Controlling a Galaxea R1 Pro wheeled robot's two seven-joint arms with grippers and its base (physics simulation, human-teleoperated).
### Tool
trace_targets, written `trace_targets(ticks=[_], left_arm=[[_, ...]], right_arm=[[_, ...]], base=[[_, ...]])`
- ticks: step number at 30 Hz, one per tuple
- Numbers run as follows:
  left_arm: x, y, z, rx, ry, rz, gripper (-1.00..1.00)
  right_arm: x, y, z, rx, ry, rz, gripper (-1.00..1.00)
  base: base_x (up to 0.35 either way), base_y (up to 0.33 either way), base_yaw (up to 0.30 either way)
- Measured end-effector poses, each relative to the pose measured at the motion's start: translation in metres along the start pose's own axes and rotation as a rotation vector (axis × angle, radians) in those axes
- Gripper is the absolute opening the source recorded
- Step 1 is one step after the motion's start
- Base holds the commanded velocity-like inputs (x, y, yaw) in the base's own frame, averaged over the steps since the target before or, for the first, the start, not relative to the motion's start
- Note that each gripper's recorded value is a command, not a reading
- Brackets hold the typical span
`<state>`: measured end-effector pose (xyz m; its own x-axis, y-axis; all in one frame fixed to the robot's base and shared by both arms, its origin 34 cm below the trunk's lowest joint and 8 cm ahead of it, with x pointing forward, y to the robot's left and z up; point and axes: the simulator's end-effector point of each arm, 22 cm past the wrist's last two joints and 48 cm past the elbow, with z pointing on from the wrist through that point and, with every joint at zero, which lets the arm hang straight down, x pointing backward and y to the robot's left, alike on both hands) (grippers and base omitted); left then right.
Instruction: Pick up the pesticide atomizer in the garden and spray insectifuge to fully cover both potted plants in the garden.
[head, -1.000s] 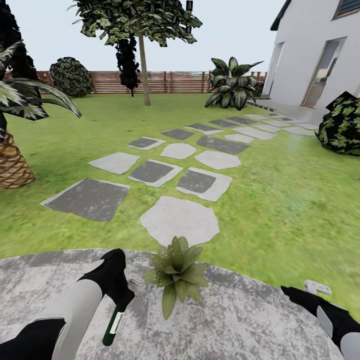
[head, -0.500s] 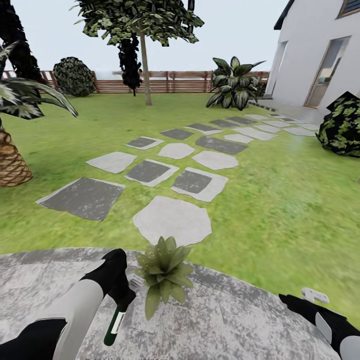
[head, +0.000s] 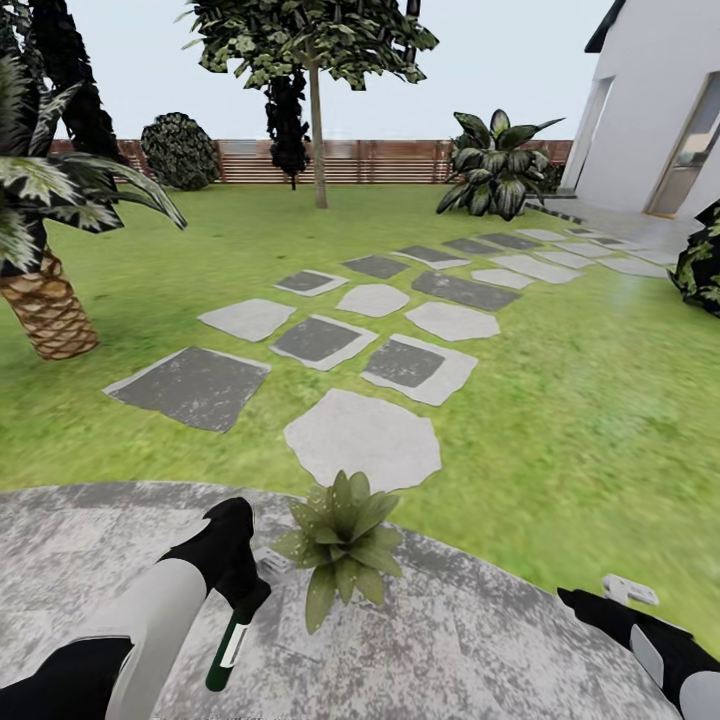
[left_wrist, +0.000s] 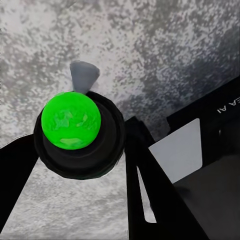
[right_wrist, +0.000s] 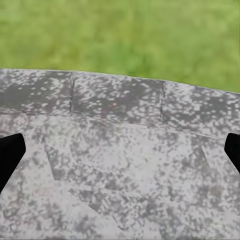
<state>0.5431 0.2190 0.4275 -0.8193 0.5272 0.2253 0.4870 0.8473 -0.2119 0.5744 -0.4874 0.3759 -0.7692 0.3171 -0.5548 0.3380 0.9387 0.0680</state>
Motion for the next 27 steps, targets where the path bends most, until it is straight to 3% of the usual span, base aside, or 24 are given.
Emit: trace_targets(ticks=[5, 22, 27], left_arm=[[-0.0003, -0.0008, 0.0005, 0.001, 0.001, 0.001, -1.0], [-0.0016, 0.0013, -0.0017, -0.003, -0.002, 0.001, -1.0], [-0.0011, 0.0021, -0.0012, -0.003, -0.001, 0.0, -1.0]], right_arm=[[0.001, -0.0002, 0.0003, 0.0, 0.002, 0.004, 1.0], [0.0019, 0.0003, 0.0004, 0.0, 0.004, -0.002, 1.0], [0.0027, 0.0004, 0.0007, 0.0, 0.006, -0.004, 1.0]], base=[[0.0, -0.05, 0.119], [0.0, -0.303, 0.143], [0.0, -0.089, 0.087]])
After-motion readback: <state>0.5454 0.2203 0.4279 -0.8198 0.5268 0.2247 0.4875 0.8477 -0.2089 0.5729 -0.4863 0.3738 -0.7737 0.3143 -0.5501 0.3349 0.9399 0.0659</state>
